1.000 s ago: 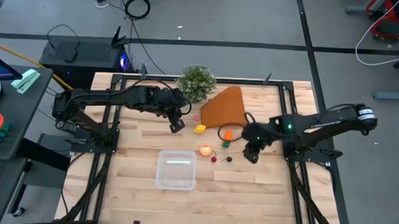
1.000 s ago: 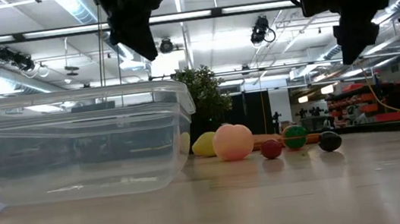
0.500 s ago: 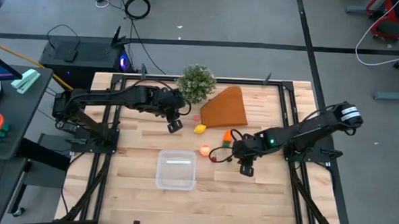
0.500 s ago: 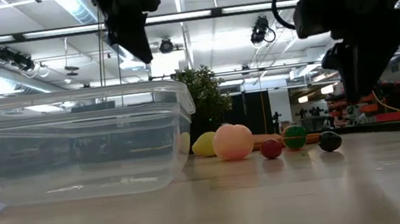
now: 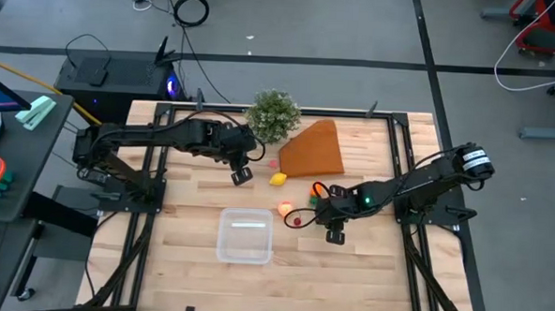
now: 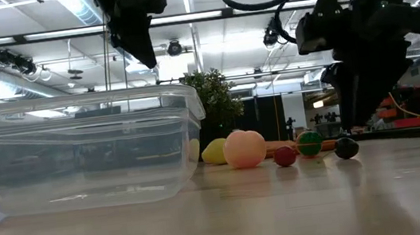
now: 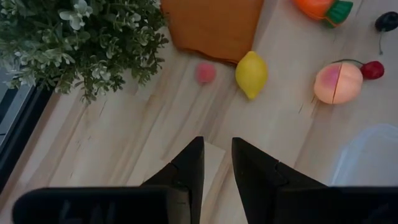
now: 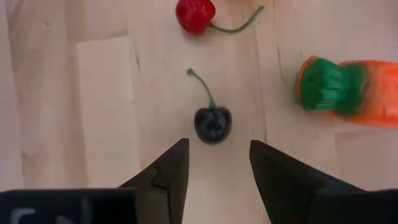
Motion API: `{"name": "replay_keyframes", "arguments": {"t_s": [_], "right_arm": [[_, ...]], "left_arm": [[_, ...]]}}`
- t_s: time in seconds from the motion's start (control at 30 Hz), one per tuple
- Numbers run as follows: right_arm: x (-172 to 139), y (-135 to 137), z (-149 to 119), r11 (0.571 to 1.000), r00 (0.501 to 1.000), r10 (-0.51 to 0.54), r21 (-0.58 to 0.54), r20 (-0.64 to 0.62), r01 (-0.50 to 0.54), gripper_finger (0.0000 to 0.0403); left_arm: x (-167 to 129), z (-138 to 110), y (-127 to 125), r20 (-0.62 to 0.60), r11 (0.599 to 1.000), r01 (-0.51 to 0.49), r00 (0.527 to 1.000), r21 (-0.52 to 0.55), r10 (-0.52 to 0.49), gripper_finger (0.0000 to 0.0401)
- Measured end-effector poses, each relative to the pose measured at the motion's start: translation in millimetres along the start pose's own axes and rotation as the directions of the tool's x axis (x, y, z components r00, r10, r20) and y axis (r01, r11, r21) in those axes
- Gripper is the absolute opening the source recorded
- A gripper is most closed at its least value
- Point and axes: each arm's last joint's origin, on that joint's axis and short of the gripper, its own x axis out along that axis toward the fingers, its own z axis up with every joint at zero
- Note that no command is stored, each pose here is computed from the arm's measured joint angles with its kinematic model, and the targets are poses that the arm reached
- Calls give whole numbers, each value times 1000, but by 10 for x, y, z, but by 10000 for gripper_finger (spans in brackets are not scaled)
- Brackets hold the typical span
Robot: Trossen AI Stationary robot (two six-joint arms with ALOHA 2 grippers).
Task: Pick and placing Produce into tupperware
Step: Put the black cherry into the transparent bin
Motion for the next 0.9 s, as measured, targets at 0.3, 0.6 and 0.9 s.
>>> {"name": "replay_keyframes", "arguments": {"t_s": [0.3,0.6,0.9], "right_arm": [[151,11,25,1000,1000,-20,-13,-2,20,174],[237,20,33,1000,1000,-20,-13,-6,20,174],[293,32,49,1000,1000,-8,-10,1,8,173]], "left_arm": [[0,-1,0,0,1000,0,1000,1,0,84],[0,-1,-1,0,1000,0,1000,2,0,89],[0,0,-1,1,1000,0,1000,2,0,90]]}}
